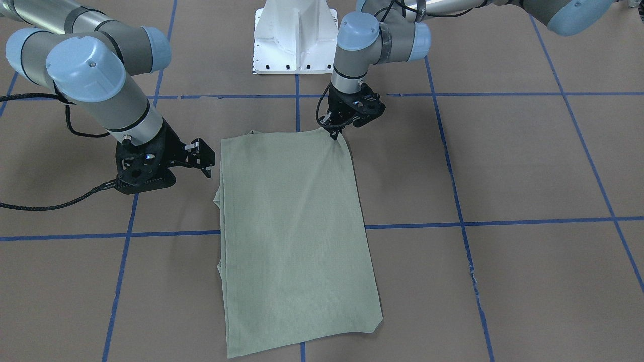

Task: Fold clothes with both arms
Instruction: 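Hold the left gripper at the near corner while the right gripper lowers, then move the right gripper to the shirt's other near corner beside the left gripper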

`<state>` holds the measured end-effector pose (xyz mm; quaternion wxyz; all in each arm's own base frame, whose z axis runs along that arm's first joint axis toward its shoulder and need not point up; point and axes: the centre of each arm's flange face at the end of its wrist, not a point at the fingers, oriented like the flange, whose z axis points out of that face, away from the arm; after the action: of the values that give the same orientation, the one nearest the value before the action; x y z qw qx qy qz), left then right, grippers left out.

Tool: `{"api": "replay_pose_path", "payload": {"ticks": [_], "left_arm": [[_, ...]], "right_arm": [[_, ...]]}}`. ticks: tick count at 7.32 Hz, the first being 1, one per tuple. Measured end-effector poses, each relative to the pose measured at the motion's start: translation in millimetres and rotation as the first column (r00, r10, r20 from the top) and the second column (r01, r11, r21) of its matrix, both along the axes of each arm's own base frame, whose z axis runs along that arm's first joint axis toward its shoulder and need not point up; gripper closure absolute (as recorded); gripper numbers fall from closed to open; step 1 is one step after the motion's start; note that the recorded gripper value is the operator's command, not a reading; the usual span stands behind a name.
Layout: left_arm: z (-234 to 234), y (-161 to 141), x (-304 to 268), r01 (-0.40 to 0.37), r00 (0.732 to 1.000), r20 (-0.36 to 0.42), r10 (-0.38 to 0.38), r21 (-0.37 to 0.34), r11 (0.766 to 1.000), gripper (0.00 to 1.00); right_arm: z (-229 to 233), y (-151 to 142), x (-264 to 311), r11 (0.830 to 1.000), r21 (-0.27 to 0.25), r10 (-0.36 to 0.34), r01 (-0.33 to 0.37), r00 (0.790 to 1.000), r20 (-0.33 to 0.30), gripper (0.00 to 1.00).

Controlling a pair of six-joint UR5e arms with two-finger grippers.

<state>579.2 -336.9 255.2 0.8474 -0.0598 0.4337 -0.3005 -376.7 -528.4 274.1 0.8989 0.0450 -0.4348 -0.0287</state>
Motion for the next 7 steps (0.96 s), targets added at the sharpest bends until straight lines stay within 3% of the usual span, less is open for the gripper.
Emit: {"api": "replay_pose_path", "payload": {"ticks": [2, 3, 7], "left_arm": [[-16, 5, -12, -0.048, 0.999, -0.022, 0.049, 0.065, 0.997, 1.0], [-26, 8, -19, -0.076, 0.996, -0.033, 0.08, 0.111, 0.991, 1.0], [-33, 11, -23, -0.102, 0.993, -0.039, 0.109, 0.145, 0.984, 1.0]], "right_arm": [[-9, 18, -13, 0.998, -0.057, 0.027, -0.026, 0.999, 0.019, 0.0], [-11, 34, -28, 0.992, -0.112, 0.057, -0.055, 0.998, 0.018, 0.0], [-8, 141, -112, 0.924, -0.295, 0.236, -0.242, 0.97, -0.057, 0.0]]}}
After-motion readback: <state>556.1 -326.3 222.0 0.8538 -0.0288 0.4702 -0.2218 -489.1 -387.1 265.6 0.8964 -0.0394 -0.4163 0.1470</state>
